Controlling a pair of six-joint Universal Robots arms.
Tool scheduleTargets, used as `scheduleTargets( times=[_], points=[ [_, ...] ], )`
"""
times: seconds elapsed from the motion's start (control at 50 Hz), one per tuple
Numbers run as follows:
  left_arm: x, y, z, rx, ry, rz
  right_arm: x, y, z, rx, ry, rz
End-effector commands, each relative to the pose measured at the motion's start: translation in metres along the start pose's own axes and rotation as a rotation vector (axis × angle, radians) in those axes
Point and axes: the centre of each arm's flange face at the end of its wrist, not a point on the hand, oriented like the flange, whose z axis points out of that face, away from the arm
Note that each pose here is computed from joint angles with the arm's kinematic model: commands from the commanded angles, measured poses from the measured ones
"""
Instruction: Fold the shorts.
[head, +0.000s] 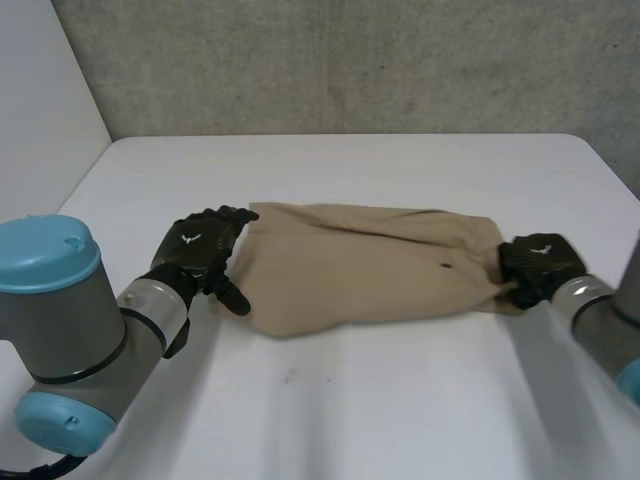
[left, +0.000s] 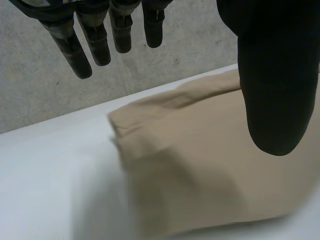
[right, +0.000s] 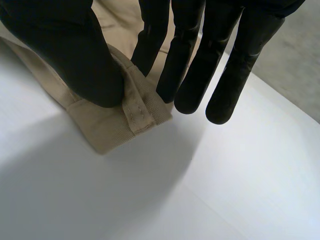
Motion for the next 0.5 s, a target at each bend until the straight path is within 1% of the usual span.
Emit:
scheduleTargets(
  times=[0.02,0.04,0.1,0.12,0.16,0.18,0.24,0.3,0.32,0.36,0.38,0.44,0.46,0.5],
  points=[
    [-0.001,-0.006,-0.001,0.017,-0.005,0.000,0.050,-0.005,-0.004,-0.071,0.135,-0.165],
    [-0.002,-0.006,-0.001,0.019,-0.006,0.000,0.054,-0.010,-0.004,-0.062,0.156,-0.202],
    [-0.002,-0.007,-0.001,0.020,-0.009,0.000,0.057,-0.019,-0.003,-0.044,0.176,-0.253],
    [-0.002,-0.007,-0.001,0.020,-0.009,0.000,0.053,-0.030,-0.003,-0.013,0.177,-0.279],
    [-0.003,-0.007,-0.001,0.022,-0.012,-0.001,0.040,-0.049,-0.005,0.045,0.159,-0.307],
    [-0.004,-0.007,-0.001,0.022,-0.014,-0.001,0.025,-0.070,-0.008,0.113,0.136,-0.336],
    [-0.004,-0.008,-0.001,0.025,-0.015,-0.001,-0.006,-0.100,-0.016,0.217,0.081,-0.369],
    [-0.004,-0.011,-0.002,0.033,-0.015,-0.001,-0.031,-0.112,-0.023,0.273,0.026,-0.396],
    [-0.005,-0.012,-0.002,0.037,-0.015,-0.001,-0.053,-0.119,-0.030,0.313,-0.023,-0.412],
    [-0.005,-0.015,-0.003,0.044,-0.016,-0.001,-0.076,-0.124,-0.039,0.351,-0.079,-0.428],
    [-0.006,-0.015,-0.003,0.045,-0.018,-0.001,-0.103,-0.126,-0.049,0.394,-0.155,-0.446],
    [-0.006,-0.019,-0.003,0.057,-0.018,-0.001,-0.141,-0.123,-0.063,0.440,-0.285,-0.469],
    [-0.006,-0.020,-0.003,0.061,-0.019,-0.001,-0.160,-0.120,-0.072,0.467,-0.368,-0.475],
    [-0.007,-0.023,-0.004,0.070,-0.020,-0.001,-0.174,-0.116,-0.079,0.483,-0.441,-0.481]
  ],
)
